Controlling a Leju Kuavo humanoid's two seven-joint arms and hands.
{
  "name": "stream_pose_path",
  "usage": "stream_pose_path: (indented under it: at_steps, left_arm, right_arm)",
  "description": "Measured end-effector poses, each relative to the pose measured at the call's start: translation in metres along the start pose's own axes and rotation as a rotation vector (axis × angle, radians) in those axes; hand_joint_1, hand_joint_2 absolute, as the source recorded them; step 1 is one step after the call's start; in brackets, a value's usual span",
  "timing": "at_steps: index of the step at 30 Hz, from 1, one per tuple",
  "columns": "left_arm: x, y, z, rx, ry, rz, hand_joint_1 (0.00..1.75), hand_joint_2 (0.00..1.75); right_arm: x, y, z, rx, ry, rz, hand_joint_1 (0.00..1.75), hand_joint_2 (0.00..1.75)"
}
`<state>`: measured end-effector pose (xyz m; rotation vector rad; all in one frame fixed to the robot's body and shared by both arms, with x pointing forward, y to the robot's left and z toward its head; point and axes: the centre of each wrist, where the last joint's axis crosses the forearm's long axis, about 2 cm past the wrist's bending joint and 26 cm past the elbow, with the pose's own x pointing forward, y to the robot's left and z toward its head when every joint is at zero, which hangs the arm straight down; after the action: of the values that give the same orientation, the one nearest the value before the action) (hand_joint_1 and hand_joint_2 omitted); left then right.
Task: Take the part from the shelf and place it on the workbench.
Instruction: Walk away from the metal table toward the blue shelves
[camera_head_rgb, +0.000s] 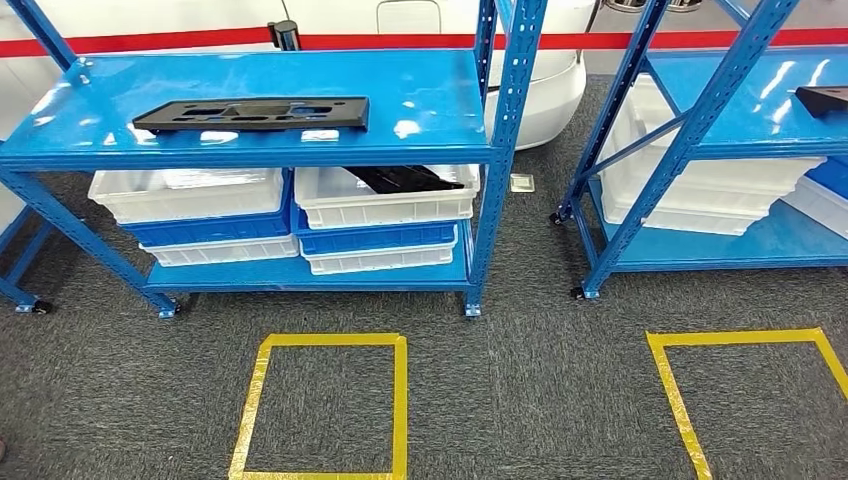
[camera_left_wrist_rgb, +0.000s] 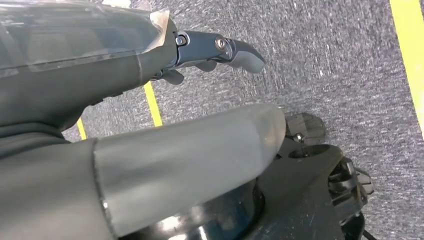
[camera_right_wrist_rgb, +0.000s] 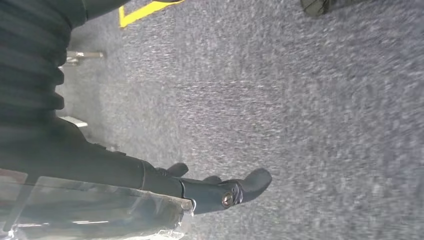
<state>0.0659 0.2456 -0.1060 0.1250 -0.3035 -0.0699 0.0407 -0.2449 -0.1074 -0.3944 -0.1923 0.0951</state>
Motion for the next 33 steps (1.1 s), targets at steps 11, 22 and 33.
stream_pose_path:
  at_steps: [11,22,33]
  left_arm:
    - [-0.0024,0.0020,0.0000,0.026,0.005,-0.003,0.00,1.75]
    - [-0.0027,0.0008,0.0003,0.028,0.003,-0.007,0.00,1.75]
    - [-0.0020,0.0021,0.0000,0.033,0.001,-0.011,0.00,1.75]
  right_arm:
    - [0.0029,0.0055,0.0028,0.005,0.009,0.009,0.00,1.75]
    - [0.0056,0.0073,0.0037,0.005,0.001,0.018,0.00,1.75]
    - [0.0060,0.0074,0.0037,0.006,0.006,0.020,0.00,1.75]
